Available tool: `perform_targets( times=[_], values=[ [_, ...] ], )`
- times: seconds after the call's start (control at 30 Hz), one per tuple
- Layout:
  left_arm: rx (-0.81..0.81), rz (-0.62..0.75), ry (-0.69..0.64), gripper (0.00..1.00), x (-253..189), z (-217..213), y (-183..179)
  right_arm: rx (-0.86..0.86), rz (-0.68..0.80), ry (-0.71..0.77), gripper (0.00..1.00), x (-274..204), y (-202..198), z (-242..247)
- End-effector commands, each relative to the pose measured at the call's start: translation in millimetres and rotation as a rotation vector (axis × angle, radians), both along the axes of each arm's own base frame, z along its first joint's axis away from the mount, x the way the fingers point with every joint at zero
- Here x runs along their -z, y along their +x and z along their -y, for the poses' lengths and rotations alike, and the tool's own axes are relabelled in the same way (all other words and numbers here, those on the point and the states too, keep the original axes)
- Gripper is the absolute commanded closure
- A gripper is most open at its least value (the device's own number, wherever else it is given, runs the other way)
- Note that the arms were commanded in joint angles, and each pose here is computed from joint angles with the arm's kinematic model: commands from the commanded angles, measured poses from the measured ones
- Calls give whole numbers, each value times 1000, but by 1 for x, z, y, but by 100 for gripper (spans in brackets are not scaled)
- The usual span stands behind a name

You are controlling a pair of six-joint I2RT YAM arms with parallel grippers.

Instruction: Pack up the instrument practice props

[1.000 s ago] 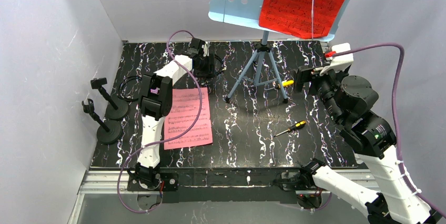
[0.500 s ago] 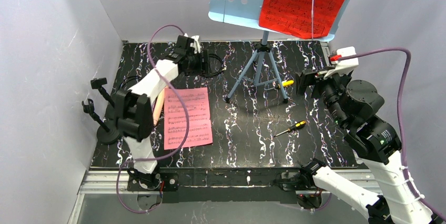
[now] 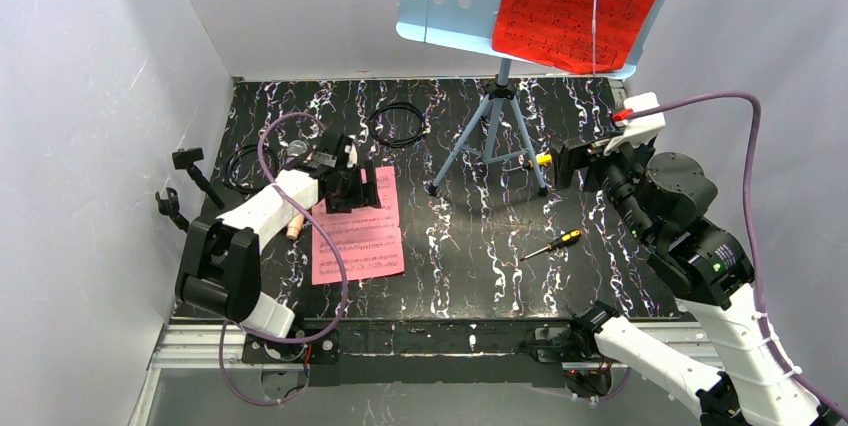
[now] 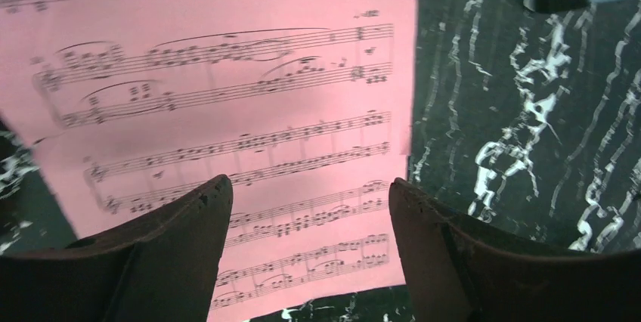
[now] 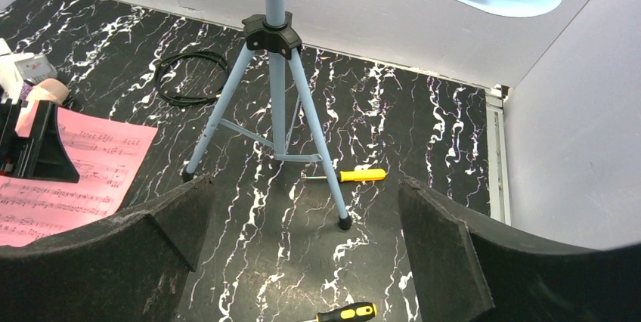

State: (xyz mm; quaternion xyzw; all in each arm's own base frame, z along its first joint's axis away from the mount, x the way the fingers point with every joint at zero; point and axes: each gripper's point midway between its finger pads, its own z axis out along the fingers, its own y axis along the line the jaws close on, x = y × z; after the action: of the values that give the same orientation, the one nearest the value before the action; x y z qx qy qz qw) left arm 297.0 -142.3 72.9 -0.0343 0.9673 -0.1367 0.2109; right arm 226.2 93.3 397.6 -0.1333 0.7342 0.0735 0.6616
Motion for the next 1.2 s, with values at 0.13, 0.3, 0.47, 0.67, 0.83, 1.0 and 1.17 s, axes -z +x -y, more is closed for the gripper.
perform_targets(
  times=[0.13,0.3,0.47,0.67,0.83,1.0,1.17],
  values=[
    [-206,111,235,18,-14,-68,-8,-29,36,30,1,-10,0,-5],
    [-273,116,261,14,-5,-90,-6,-44,33,26,1,-8,1,-10],
    [-296,105,245,13,4,-95,4,-54,33,27,1,-8,2,-12],
    [-310,75,237,12,18,-99,16,-52,32,24,1,-8,2,-12],
    [-323,55,255,12,29,-105,21,-44,34,25,1,-10,3,-11],
    [-320,37,255,12,38,-107,28,-37,37,26,1,-11,3,-9],
    [-307,10,243,12,47,-104,34,-29,40,27,1,-13,4,-9]
  ],
)
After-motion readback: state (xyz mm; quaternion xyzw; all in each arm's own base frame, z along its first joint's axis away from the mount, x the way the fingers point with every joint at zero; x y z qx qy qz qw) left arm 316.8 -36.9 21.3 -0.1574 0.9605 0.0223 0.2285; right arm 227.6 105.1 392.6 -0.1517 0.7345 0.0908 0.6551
